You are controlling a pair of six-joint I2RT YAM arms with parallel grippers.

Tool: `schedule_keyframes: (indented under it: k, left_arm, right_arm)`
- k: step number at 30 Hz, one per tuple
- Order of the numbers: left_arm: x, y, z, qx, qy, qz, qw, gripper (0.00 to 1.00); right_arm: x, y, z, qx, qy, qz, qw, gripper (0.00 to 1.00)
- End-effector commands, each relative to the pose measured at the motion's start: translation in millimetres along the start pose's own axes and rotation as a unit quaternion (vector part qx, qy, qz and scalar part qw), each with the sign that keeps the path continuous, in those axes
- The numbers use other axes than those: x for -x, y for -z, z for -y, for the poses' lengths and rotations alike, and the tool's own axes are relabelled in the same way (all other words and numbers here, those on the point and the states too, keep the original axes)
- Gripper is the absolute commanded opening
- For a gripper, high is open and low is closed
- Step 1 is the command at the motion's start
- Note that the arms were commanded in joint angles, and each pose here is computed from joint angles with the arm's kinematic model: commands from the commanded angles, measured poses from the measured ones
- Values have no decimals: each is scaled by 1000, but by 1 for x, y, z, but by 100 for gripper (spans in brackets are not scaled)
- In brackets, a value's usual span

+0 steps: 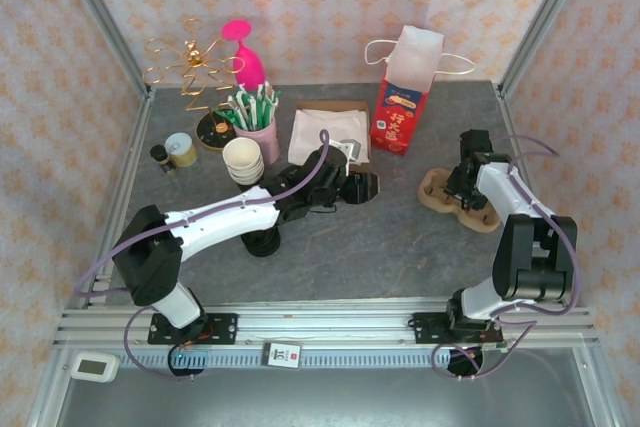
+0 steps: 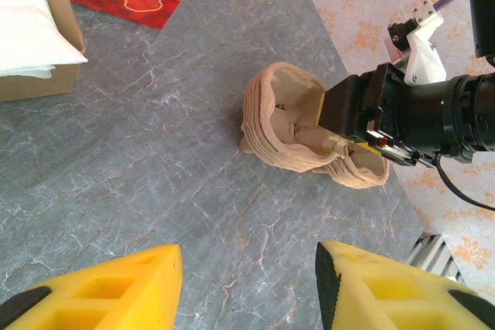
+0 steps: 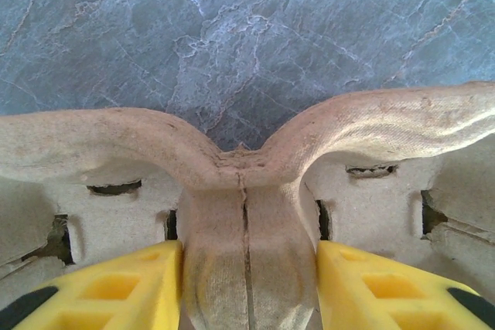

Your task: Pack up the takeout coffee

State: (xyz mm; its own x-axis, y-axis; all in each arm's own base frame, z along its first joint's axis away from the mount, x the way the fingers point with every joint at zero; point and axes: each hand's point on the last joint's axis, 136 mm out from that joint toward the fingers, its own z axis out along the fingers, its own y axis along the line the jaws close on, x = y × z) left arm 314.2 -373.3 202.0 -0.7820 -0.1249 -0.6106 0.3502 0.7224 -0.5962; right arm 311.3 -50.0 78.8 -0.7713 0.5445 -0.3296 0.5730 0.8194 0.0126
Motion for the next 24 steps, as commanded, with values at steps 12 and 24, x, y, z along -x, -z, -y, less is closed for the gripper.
schedule_keyframes:
  k: [12, 24]
  left_arm:
    - [8, 3, 14, -18, -5, 9, 1000, 51]
    - [10, 8, 13, -14, -11, 14, 1000, 51]
  right_arm:
    - [20, 38, 1, 7, -12, 41, 999, 43]
    - [14, 60, 7, 10, -12, 44, 999, 42]
